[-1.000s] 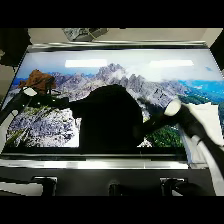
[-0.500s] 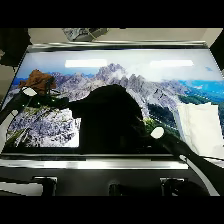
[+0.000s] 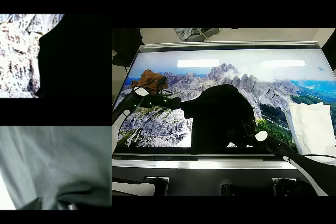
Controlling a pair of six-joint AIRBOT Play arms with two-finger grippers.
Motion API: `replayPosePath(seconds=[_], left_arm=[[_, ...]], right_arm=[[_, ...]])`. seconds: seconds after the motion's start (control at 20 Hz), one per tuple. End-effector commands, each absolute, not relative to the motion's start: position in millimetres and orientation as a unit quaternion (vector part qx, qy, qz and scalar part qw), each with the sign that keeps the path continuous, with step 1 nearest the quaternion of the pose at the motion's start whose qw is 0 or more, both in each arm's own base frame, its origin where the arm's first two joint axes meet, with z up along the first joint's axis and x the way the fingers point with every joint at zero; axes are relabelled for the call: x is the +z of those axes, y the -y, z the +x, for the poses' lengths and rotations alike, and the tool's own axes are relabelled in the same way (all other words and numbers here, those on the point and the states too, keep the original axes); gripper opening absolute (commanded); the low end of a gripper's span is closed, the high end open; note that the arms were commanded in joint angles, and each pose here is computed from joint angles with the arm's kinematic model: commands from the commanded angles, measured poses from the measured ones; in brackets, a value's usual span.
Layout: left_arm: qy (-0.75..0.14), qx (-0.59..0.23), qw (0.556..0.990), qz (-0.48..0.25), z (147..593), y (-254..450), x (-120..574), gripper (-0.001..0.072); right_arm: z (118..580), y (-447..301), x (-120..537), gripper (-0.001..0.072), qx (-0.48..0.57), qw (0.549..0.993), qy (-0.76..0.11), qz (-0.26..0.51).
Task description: Fold the shirts.
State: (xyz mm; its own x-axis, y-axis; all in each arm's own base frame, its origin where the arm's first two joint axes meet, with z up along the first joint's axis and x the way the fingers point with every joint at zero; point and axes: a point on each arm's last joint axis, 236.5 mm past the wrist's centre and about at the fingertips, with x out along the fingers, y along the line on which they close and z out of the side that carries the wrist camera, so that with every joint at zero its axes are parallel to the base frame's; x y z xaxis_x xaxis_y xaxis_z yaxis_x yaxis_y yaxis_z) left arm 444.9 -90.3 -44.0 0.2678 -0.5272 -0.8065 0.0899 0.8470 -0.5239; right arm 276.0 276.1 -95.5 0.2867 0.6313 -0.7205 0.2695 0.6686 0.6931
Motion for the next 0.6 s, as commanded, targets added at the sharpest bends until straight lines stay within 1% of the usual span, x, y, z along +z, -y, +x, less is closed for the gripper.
replayPosePath(seconds=[0.0,0.05,0.15,0.2,0.3,0.45,0.55], left_arm=[[-0.571,-0.200,0.773,-0.191,445.1,90.2,-43.8,0.0032],[-0.571,-0.200,0.773,-0.191,445.2,90.2,-43.6,0.0032],[-0.570,-0.199,0.773,-0.191,445.1,89.6,-43.3,0.0032],[-0.568,-0.198,0.775,-0.192,446.0,87.3,-41.6,0.0032],[-0.556,-0.188,0.786,-0.196,449.3,74.4,-30.8,0.0032],[-0.537,-0.171,0.799,-0.208,445.6,43.7,-2.6,0.0031],[-0.554,-0.178,0.784,-0.217,424.5,37.7,4.5,0.0031]], right_arm=[[286.4,-273.9,-94.2,0.0086,0.109,0.707,-0.568,0.407],[286.2,-274.0,-94.0,0.0046,0.111,0.708,-0.568,0.405],[284.1,-277.0,-88.5,0.0044,0.149,0.724,-0.563,0.369],[283.7,-277.9,-81.4,0.0043,0.178,0.740,-0.554,0.337],[293.0,-260.1,-67.2,0.0043,0.203,0.777,-0.528,0.276],[323.5,-172.9,-44.8,0.0044,0.174,0.822,-0.507,0.193],[355.1,-88.2,-15.1,0.0044,0.108,0.867,-0.467,0.133]])
